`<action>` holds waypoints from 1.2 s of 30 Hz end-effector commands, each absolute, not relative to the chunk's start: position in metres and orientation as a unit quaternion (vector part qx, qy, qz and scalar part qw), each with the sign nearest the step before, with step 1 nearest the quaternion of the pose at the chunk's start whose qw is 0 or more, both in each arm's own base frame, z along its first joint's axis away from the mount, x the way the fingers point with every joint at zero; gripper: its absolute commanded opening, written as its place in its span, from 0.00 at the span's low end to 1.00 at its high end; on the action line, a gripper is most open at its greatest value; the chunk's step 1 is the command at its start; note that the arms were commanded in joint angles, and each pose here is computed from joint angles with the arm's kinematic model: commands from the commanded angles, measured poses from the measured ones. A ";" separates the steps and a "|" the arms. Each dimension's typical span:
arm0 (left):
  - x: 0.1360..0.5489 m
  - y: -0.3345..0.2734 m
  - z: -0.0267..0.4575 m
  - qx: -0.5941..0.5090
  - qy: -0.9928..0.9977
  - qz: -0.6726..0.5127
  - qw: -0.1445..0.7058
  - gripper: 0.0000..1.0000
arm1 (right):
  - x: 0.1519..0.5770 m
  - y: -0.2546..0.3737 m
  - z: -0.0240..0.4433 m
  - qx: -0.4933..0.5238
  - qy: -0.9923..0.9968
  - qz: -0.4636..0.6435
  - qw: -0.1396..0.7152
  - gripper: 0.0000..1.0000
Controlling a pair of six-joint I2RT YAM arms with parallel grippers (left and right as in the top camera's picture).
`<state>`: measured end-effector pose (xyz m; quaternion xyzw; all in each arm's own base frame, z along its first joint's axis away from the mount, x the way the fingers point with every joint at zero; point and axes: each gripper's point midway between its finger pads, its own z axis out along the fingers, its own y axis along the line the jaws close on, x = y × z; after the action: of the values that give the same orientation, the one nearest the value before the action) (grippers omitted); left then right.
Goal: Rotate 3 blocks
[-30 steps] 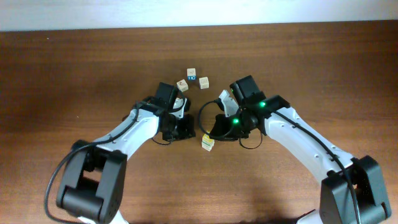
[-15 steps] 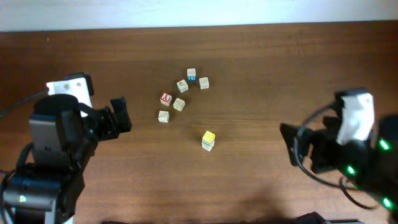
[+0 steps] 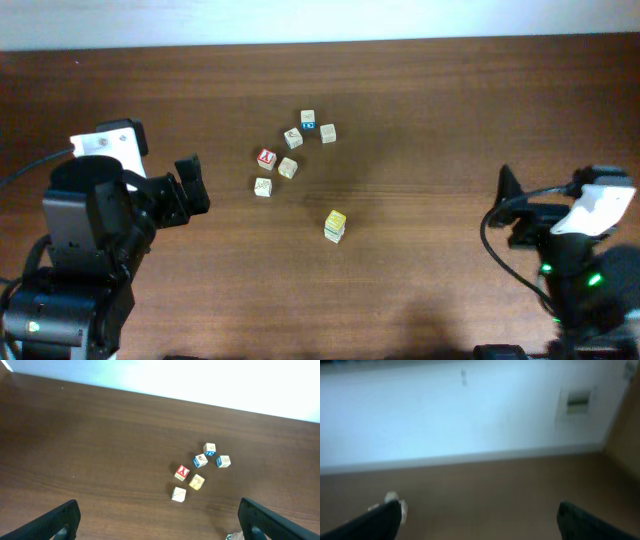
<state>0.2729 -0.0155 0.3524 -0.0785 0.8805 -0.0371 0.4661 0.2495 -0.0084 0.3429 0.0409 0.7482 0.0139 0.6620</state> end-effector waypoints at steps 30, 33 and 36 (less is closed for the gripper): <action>0.254 -0.002 0.225 0.025 0.773 0.024 0.633 0.99 | 0.246 0.007 0.157 0.005 0.732 0.037 0.680 0.98; 0.244 0.008 0.173 0.017 0.742 0.044 0.669 0.99 | 0.246 0.007 0.157 0.005 0.733 0.037 0.680 0.98; 0.245 0.010 0.157 0.013 0.736 0.047 0.676 0.99 | 0.246 0.007 0.157 0.005 0.733 0.037 0.680 0.98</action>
<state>0.2439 0.0106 0.1617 0.0028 0.7403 0.0422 0.6710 0.2461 0.0074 0.1591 0.0034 0.7327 0.0378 0.6795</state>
